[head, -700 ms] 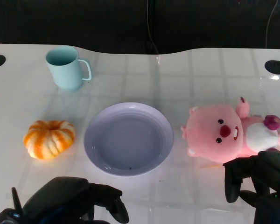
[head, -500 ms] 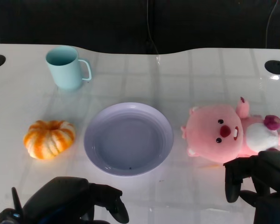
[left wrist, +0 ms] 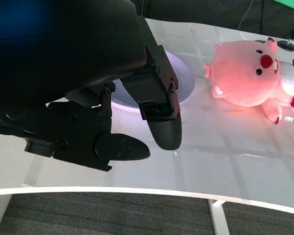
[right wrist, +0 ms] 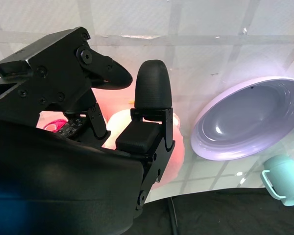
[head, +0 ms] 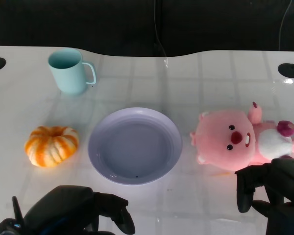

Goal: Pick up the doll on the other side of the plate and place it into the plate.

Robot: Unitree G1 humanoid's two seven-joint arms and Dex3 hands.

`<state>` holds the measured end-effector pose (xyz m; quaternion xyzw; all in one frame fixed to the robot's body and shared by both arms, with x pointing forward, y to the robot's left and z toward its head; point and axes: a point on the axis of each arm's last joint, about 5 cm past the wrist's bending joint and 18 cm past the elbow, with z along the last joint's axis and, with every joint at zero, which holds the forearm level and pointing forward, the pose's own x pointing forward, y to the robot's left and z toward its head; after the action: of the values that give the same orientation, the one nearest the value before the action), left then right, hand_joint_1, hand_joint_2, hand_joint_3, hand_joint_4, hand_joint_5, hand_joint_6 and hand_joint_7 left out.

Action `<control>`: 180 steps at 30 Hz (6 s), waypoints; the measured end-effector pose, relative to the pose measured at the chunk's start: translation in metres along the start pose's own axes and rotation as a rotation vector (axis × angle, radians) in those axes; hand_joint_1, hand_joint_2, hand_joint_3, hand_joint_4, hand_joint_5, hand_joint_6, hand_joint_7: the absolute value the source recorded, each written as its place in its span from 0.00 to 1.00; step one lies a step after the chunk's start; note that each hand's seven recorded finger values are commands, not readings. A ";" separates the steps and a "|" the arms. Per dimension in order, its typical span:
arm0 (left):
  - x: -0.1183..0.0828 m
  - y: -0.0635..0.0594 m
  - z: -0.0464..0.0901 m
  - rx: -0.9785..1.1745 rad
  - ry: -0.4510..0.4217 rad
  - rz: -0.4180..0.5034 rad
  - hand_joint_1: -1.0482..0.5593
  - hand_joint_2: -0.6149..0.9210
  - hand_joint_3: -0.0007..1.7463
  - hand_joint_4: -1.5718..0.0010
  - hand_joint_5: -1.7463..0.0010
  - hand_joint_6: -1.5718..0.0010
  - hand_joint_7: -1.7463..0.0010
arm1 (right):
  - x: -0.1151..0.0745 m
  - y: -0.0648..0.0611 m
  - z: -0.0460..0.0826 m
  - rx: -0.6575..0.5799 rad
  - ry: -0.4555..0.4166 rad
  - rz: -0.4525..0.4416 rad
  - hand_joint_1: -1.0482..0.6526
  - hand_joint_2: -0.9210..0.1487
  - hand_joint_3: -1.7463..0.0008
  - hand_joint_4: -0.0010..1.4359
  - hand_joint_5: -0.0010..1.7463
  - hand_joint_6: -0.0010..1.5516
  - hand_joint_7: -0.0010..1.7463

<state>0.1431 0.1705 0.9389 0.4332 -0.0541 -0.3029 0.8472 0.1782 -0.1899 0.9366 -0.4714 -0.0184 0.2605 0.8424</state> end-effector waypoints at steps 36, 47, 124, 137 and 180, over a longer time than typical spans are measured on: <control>0.002 0.001 -0.001 0.008 -0.004 -0.001 0.53 1.00 0.16 0.55 0.28 0.47 0.62 | 0.000 -0.004 -0.005 -0.023 0.018 -0.274 0.39 0.00 0.97 0.21 0.17 0.19 0.00; 0.001 0.001 -0.002 0.013 0.000 -0.005 0.53 1.00 0.17 0.55 0.30 0.46 0.62 | 0.009 -0.024 -0.003 -0.118 0.161 -0.263 0.27 0.03 1.00 0.08 0.12 0.09 0.00; -0.012 0.001 0.008 0.012 0.027 -0.013 0.54 1.00 0.16 0.55 0.30 0.47 0.60 | 0.115 0.003 -0.034 0.002 0.213 -0.574 0.52 0.52 0.24 0.61 1.00 0.49 1.00; -0.009 0.000 0.009 0.036 0.018 -0.024 0.54 1.00 0.16 0.54 0.33 0.46 0.62 | 0.120 -0.011 -0.005 0.107 0.084 -0.574 0.53 0.58 0.18 0.64 1.00 0.50 1.00; -0.002 -0.007 0.013 0.036 -0.013 -0.020 0.55 1.00 0.14 0.51 0.35 0.43 0.66 | 0.162 0.011 0.092 -0.017 -0.103 -0.021 0.24 0.00 0.91 0.06 0.16 0.17 0.00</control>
<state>0.1338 0.1594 0.9422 0.4470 -0.0607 -0.3131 0.8358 0.2879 -0.0389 0.9441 -0.4642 -0.0687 0.2753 0.8391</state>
